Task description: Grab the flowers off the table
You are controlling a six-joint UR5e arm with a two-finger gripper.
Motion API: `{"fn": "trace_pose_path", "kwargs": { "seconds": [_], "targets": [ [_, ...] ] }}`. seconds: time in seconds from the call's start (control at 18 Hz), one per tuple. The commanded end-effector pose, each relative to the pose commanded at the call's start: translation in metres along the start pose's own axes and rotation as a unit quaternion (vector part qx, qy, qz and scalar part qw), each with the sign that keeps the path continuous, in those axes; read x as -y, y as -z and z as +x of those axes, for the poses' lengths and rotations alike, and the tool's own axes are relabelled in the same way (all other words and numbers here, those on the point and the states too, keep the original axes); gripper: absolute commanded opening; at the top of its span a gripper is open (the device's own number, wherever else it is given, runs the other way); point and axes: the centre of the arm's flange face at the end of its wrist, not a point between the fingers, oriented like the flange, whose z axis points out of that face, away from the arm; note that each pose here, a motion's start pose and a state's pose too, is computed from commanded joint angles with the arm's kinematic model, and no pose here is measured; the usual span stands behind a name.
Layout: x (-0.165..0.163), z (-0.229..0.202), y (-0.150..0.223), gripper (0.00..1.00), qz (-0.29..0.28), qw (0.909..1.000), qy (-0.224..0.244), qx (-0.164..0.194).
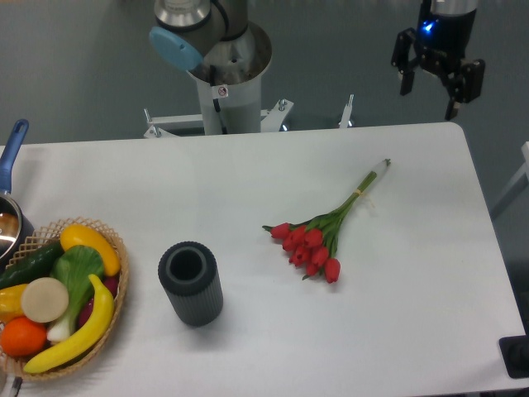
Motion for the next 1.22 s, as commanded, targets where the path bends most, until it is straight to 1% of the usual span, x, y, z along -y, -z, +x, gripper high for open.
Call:
{"fn": "trace_pose_path", "kwargs": {
  "seconds": [0.11, 0.17, 0.28, 0.44, 0.56, 0.72, 0.78, 0.89, 1.0, 1.06, 1.22],
  "targets": [
    [0.000, 0.004, -0.006, 1.00, 0.000, 0.9999, -0.013, -0.004],
    [0.001, 0.004, -0.005, 1.00, -0.001, 0.9998, -0.019, -0.001],
    [0.000, 0.004, -0.001, 1.00, -0.003, 0.9998, -0.018, 0.002],
    [0.002, 0.010, -0.005, 1.00, -0.009, 0.9999, -0.009, -0.005],
    [0.002, 0.014, -0.012, 1.00, -0.005, 0.9998, 0.013, -0.011],
    [0.005, 0.019, -0.020, 1.00, -0.002, 0.9971, 0.074, -0.015],
    [0.013, 0.020, -0.026, 1.00, -0.001, 0.9955, 0.093, -0.015],
    [0.033, 0.024, -0.041, 1.00, 0.003, 0.9935, 0.113, -0.010],
    [0.037, 0.026, -0.051, 1.00, 0.003, 0.9902, 0.140, 0.000],
    [0.037, 0.029, -0.056, 1.00, 0.004, 0.9885, 0.151, -0.002],
    [0.050, 0.034, -0.070, 1.00, 0.018, 0.9883, 0.151, -0.016]
  ]
}}
